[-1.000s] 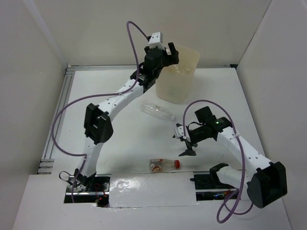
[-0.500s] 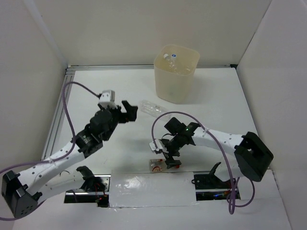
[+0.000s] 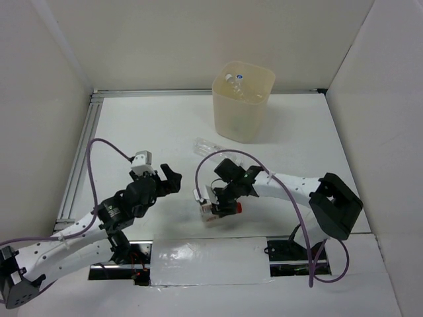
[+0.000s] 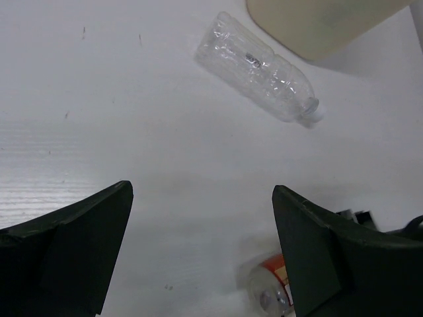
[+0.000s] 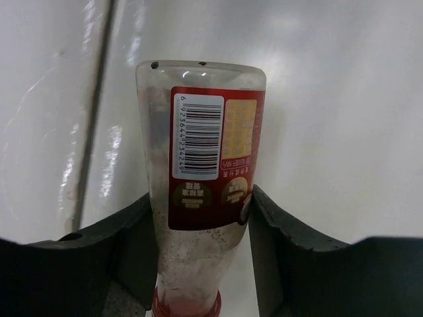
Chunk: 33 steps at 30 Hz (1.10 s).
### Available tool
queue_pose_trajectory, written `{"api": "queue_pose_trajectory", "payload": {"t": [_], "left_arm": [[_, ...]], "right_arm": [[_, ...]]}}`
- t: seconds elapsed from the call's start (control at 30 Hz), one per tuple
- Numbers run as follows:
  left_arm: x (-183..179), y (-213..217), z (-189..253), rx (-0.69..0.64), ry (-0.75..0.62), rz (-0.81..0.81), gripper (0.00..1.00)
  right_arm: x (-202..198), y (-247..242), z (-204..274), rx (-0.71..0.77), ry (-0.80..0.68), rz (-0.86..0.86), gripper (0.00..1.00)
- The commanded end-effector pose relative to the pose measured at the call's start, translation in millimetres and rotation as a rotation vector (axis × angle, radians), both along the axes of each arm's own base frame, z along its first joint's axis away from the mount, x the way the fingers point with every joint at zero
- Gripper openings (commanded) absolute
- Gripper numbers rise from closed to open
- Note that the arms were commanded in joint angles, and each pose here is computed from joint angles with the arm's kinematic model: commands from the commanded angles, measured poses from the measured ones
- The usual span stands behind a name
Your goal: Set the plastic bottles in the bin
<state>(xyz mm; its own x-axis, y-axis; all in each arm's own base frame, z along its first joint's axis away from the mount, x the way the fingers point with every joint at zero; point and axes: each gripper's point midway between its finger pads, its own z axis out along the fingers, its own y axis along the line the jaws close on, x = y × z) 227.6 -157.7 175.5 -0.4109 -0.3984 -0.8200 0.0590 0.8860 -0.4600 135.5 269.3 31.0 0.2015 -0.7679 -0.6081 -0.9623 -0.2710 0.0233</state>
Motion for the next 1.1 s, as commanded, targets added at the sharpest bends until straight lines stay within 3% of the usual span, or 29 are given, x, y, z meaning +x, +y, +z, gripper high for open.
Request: {"api": "queue_pose_trajectory", "payload": {"t": [0.0,0.1,0.2,0.23,0.3,0.33,0.4,0.43,0.53,0.57,0.67,0.83,0.9,0.97,1.0,1.07], "left_arm": [[10.1,-13.7,-4.5,-0.056,0.027,0.024,0.99],[22.1,-22.2,-4.8,-0.086,0.065,0.048,0.99],[31.6,-26.1,-4.9,-0.113,0.094,0.061,0.99],[35.8,-28.5,-7.1,-0.113,0.104,0.060,0.99],[40.1,-35.9,-6.7,-0.142,0.111,0.031,0.99],[39.8,-39.9,-8.9,-0.145,0.120,0.015,0.99],[42.5,-47.7,-8.2,-0.147,0.135,-0.020,0.99],[42.9,-47.9,-11.8,-0.132,0.140,-0.022,0.99],[41.2,-54.3,-14.2,-0.125,0.157,-0.058,0.99],[41.2,-53.9,-14.5,-0.115,0.154,-0.062,0.99],[40.3,-52.7,-6.4,-0.124,0.131,-0.068,0.99],[32.2,-42.8,-5.9,-0.131,0.116,-0.060,0.99],[29.7,-40.9,-9.7,-0.134,0.127,-0.055,0.99],[27.4,-39.1,-6.7,-0.153,0.119,-0.052,0.99],[26.4,-38.2,-10.9,-0.147,0.125,-0.051,0.99],[25.1,-37.1,-10.2,-0.147,0.126,-0.051,0.99]], "right_arm": [[55.4,20.6,70.0,0.126,-0.122,-0.101,0.00],[140.6,30.4,181.6,0.288,-0.275,-0.297,0.00],[201.7,9.2,236.6,0.349,-0.347,-0.472,0.00],[218.3,7.1,276.6,0.414,-0.406,-0.503,0.00],[254.6,-9.7,299.4,0.438,-0.453,-0.645,0.00],[270.2,-14.3,334.0,0.505,-0.513,-0.687,0.02],[306.4,-28.7,335.1,0.499,-0.518,-0.800,0.04],[320.0,-34.7,360.2,0.538,-0.560,-0.834,0.07],[369.5,-57.5,341.9,0.510,-0.537,-0.945,0.15],[377.3,-62.5,356.0,0.535,-0.555,-0.946,0.22],[407.3,-75.4,339.2,0.510,-0.539,-0.992,0.42],[435.0,-103.7,309.6,0.414,-0.580,-1.020,0.47],[438.0,-112.2,305.2,0.386,-0.603,-1.021,0.67],[435.5,-119.3,306.6,0.368,-0.617,-1.014,0.95],[431.8,-115.8,313.2,0.385,-0.621,-0.987,1.00],[417.8,-112.5,341.3,0.434,-0.651,-0.945,1.00]]}}
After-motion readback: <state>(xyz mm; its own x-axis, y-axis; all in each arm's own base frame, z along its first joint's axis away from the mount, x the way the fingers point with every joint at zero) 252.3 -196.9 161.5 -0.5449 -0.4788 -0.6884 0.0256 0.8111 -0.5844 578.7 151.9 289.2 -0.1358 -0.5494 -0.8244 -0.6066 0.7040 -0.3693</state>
